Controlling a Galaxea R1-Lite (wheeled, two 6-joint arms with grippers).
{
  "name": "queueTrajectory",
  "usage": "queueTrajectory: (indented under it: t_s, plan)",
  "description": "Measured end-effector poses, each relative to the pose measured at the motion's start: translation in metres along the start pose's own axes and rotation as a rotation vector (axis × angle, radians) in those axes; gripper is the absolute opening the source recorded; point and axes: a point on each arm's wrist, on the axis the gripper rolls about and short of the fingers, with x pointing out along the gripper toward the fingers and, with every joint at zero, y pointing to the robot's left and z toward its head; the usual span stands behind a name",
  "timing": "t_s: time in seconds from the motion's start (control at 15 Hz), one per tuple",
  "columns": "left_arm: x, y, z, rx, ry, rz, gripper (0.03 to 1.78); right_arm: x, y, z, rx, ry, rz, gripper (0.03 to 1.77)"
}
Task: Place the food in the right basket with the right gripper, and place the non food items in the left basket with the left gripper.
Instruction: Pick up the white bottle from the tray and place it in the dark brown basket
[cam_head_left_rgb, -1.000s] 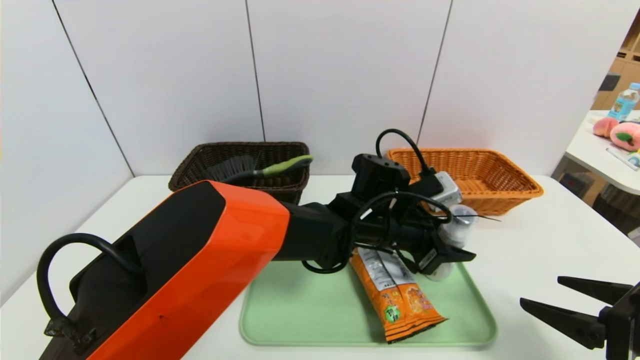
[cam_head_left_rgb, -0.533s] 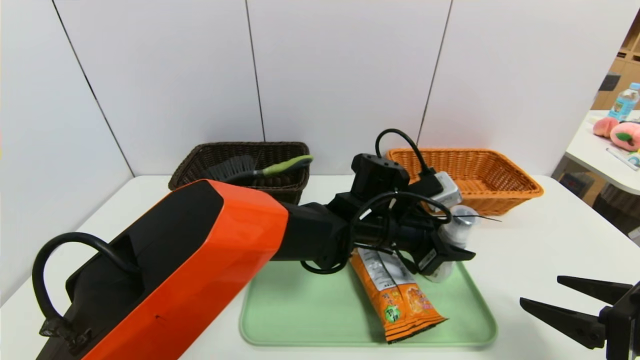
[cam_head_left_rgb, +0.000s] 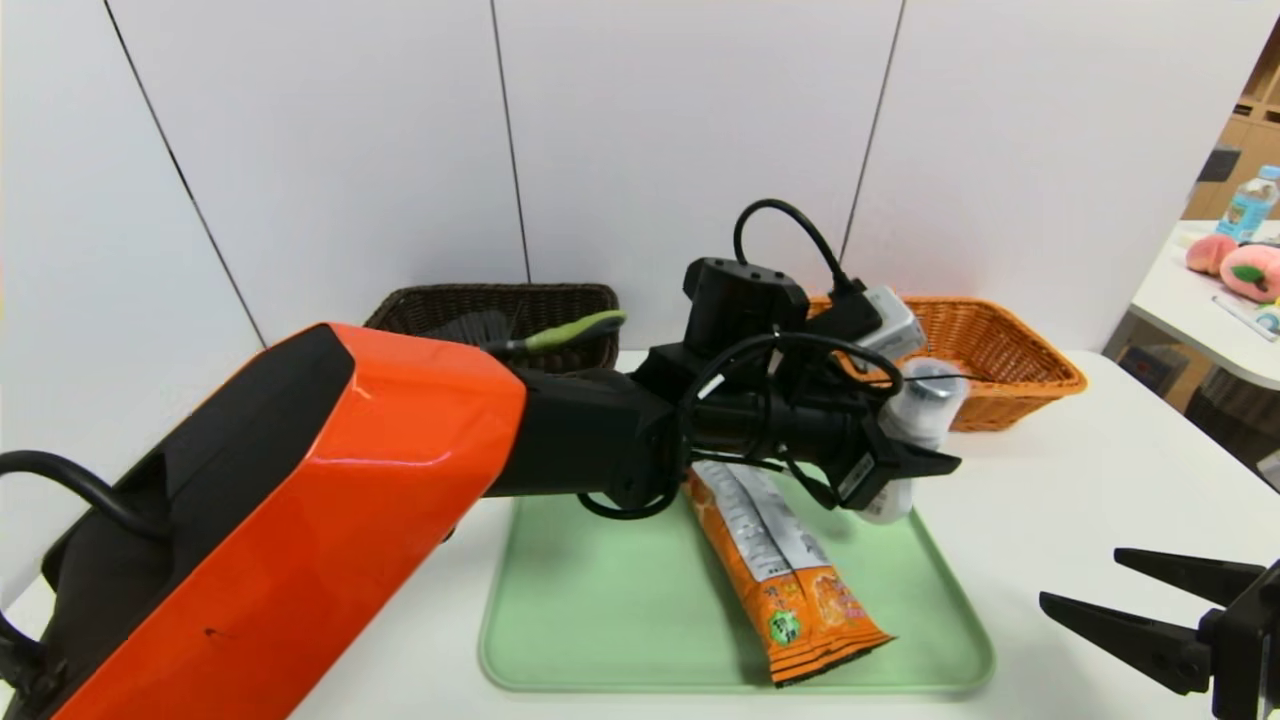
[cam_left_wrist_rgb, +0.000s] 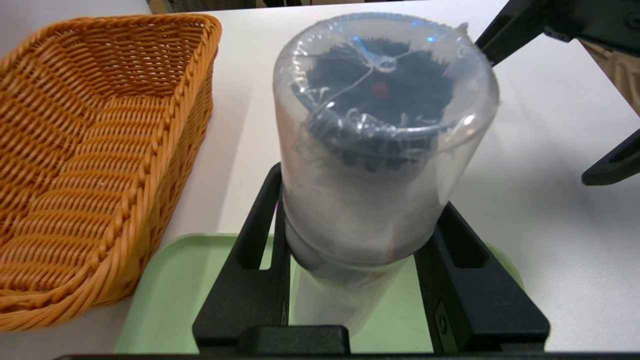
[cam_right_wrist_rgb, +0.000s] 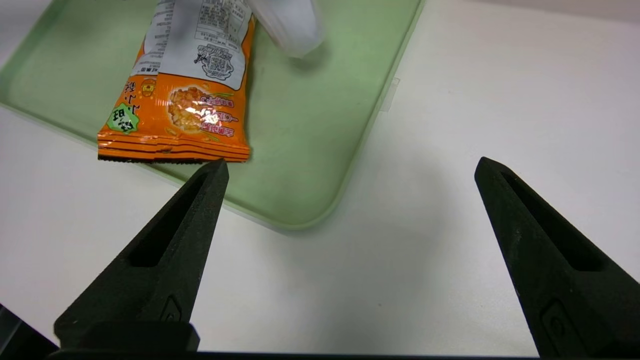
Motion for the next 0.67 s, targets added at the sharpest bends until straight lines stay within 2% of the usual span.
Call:
queueTrajectory:
  t_s: [0.33, 0.67]
  plan:
    - [-0.049, 0.02, 0.039, 0.005, -0.016, 0.093, 0.72, 0.0, 0.0, 0.001, -0.004, -0.006, 0.006, 1.7]
    - [-0.119, 0.051, 0.069, -0.017, -0.022, 0.266, 0.72, 0.001, 0.0, 0.001, -0.004, -0.003, 0.009, 1.7]
